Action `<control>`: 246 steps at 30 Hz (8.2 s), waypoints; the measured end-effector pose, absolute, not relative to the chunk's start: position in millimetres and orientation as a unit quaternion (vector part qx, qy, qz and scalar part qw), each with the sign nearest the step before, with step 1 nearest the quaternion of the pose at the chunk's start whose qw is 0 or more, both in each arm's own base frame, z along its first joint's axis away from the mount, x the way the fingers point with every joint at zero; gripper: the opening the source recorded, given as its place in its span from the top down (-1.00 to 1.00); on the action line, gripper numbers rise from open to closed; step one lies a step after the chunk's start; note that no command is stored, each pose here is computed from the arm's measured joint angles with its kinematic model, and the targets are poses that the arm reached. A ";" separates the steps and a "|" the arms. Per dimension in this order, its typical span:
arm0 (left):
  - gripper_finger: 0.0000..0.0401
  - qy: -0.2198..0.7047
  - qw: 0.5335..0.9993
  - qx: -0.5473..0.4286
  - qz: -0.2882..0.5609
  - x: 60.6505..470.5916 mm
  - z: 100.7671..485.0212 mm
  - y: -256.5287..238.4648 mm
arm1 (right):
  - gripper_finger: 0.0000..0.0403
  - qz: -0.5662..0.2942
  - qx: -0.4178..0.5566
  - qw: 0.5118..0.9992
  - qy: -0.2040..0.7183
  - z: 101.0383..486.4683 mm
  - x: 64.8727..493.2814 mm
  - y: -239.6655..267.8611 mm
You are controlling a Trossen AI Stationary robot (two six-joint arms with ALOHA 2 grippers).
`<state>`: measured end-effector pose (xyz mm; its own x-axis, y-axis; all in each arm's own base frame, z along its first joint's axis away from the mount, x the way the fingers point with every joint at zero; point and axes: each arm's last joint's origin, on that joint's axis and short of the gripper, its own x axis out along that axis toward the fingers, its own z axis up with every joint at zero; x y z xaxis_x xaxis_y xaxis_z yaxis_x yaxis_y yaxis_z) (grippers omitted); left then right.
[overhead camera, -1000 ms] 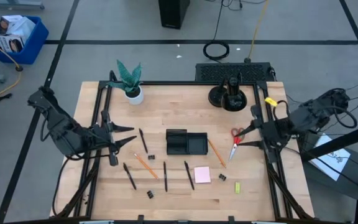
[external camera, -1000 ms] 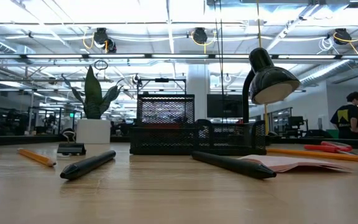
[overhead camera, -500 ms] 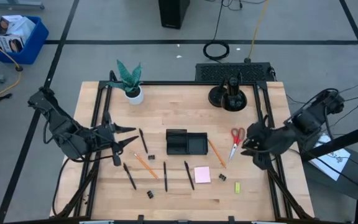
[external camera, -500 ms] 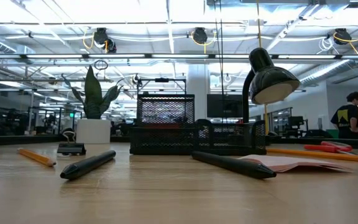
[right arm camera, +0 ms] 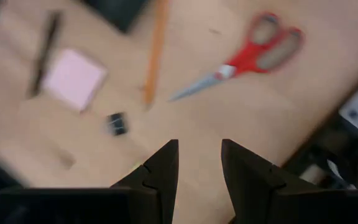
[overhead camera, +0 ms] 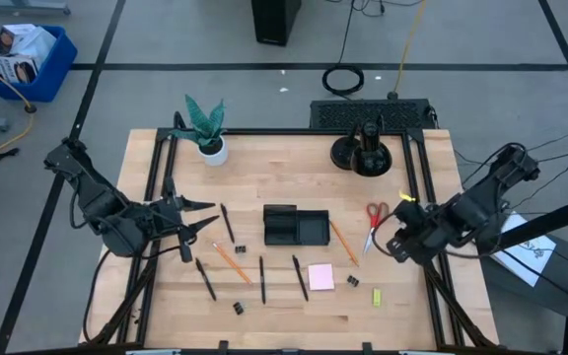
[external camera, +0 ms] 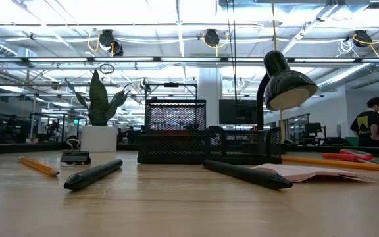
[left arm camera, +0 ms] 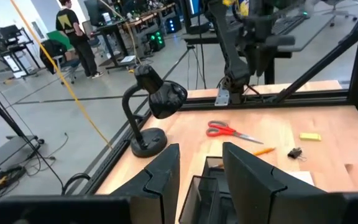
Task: Pick and place office supplies into organizer
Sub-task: Put the scissor into the desk organizer
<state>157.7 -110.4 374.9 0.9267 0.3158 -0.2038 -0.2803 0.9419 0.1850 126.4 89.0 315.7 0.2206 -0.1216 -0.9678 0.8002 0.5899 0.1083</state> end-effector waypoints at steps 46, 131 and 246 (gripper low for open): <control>0.37 0.130 0.976 0.085 0.154 156.4 371.1 -109.1 | 0.42 -0.512 0.434 0.622 0.403 217.1 109.6 40.6; 0.37 0.168 0.974 0.072 0.134 153.3 362.0 -107.9 | 0.58 -0.542 0.467 0.609 0.342 158.8 124.6 35.3; 0.37 0.179 0.971 0.074 0.138 151.7 359.1 -106.4 | 0.59 -0.664 0.413 0.533 0.323 132.6 147.8 24.1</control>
<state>151.7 -106.4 359.1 0.8978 0.2950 -0.3270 -0.2418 0.9507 0.1941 147.8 24.1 132.6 -0.0906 -0.4418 -0.8925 0.9748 -0.2227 0.0113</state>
